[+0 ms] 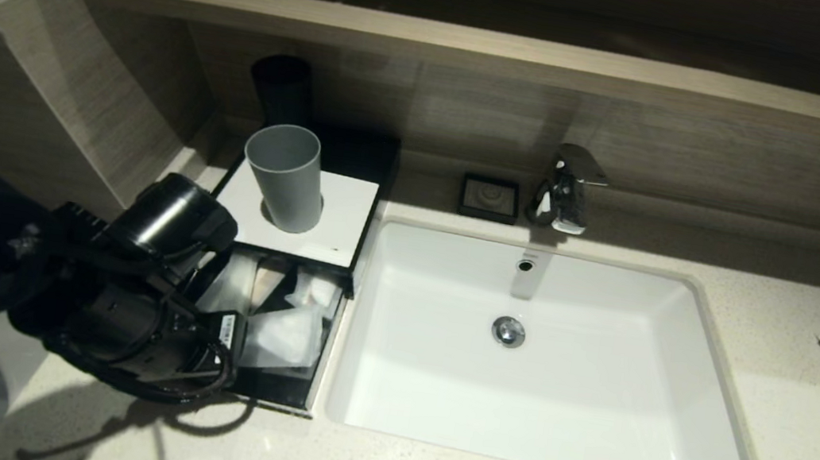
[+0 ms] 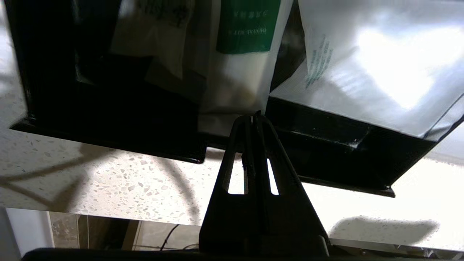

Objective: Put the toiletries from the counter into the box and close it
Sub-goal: Place the bathroom toiletry into the drawer

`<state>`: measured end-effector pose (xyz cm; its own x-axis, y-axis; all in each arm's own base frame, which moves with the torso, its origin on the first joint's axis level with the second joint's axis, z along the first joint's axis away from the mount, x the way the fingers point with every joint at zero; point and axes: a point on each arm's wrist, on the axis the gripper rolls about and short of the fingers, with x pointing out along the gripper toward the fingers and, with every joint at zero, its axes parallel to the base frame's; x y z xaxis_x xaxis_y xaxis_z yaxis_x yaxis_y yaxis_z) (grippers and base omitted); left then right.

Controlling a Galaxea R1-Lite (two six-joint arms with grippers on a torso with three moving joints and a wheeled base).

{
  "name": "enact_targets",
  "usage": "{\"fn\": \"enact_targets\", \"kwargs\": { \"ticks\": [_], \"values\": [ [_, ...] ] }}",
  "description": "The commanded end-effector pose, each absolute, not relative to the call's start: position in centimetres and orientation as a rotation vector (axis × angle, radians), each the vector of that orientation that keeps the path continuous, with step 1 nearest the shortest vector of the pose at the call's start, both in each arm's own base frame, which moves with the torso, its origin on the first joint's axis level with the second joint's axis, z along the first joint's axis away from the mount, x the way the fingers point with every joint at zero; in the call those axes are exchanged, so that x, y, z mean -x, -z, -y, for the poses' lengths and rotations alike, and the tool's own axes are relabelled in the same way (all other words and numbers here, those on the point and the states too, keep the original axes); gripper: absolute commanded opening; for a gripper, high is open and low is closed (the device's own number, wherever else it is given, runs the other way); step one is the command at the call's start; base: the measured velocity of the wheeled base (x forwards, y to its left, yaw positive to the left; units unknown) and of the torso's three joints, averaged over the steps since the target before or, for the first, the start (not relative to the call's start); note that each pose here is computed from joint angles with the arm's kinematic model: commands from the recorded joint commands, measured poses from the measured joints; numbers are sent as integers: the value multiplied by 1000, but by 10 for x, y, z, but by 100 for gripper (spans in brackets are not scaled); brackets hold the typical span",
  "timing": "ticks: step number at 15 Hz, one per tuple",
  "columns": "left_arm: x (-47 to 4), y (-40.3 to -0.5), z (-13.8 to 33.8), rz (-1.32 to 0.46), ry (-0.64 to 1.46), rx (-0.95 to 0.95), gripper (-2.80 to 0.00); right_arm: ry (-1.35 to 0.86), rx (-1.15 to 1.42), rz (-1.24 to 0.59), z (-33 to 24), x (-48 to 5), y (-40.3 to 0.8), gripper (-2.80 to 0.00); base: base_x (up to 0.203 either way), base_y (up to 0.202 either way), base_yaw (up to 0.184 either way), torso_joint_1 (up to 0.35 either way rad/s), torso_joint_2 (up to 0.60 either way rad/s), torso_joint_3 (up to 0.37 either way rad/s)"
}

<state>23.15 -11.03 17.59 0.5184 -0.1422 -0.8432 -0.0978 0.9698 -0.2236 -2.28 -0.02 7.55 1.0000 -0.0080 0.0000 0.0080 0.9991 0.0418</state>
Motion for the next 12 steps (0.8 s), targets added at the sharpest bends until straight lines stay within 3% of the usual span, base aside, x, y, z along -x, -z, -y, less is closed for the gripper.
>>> {"fn": "enact_targets", "kwargs": {
  "ticks": [1,12],
  "values": [
    [-234,-185,108,-1001,22,277,-280,8,-41,0,0,23,-75,-280,0,0,0,0,0,0],
    [-196,-235,89,-833,100,297,-280,8,-43,0,0,23,-75,-280,0,0,0,0,0,0]
  ]
}}
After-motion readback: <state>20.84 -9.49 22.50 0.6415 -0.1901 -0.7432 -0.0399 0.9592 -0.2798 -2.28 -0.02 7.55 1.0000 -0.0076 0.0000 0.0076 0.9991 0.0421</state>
